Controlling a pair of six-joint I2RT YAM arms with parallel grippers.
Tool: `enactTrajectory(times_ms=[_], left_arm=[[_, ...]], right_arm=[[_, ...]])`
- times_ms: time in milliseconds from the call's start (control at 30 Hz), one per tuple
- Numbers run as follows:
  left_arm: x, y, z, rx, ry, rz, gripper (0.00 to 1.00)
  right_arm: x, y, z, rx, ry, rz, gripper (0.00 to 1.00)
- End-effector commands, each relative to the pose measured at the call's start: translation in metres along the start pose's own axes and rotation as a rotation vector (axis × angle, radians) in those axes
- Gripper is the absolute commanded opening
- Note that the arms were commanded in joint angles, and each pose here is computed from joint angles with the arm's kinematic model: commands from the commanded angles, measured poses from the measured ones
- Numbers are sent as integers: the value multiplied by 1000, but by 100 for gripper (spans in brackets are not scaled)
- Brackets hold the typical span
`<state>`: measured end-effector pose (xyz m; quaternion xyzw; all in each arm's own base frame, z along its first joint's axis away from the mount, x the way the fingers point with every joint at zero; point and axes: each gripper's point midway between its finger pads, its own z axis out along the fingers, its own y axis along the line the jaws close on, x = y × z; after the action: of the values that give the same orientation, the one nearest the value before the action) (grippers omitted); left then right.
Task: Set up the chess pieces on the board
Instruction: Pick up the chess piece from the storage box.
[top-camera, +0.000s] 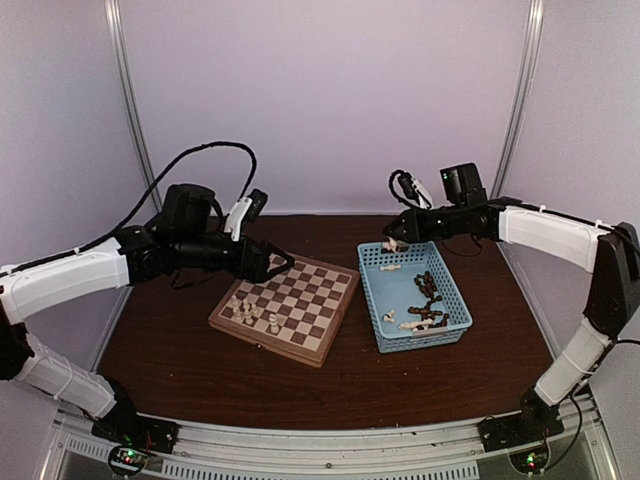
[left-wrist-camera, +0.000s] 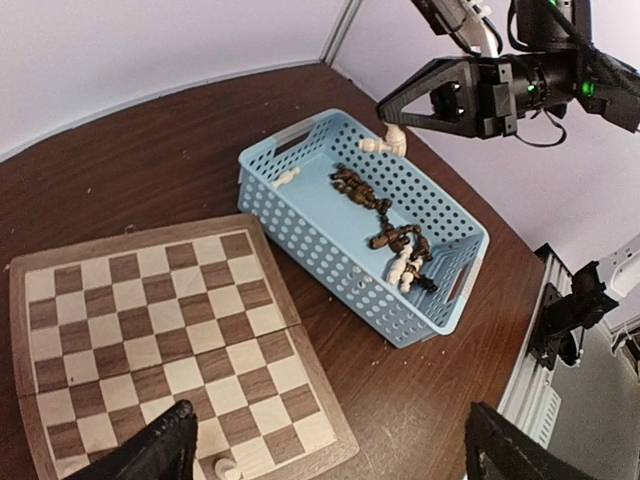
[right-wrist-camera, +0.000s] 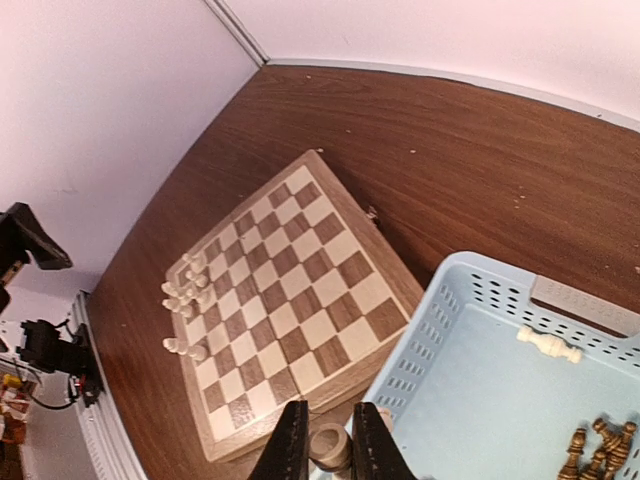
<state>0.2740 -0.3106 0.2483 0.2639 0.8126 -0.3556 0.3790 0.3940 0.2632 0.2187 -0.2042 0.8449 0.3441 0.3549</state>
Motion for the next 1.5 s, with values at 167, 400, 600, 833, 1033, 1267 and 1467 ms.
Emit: enactTrajectory(times_ms=[167,400,600,833,1033,1267,1467], left_arm=[[-38,-47,5,268,-285,269,94],[-24,-66,13,413,-333,444,93],[-18,-68,17,442,-345,481,94],[-14,-81,12,532,-328,527,92],[-10,-87,10,584,-314,533,90],[-9,-91,11,617,-304,527,87],[-6,-92,11,634,-299,525,82]], right_arm=[[-19,104,-25,-373,-59,-17,10],[-9,156,-21,-509,-15,-81,10],[5,194,-16,-616,50,-129,10],[13,225,-25,-707,79,-189,10],[16,239,-28,-749,87,-203,10],[18,246,-25,-761,98,-207,10],[20,246,-18,-760,113,-202,10]])
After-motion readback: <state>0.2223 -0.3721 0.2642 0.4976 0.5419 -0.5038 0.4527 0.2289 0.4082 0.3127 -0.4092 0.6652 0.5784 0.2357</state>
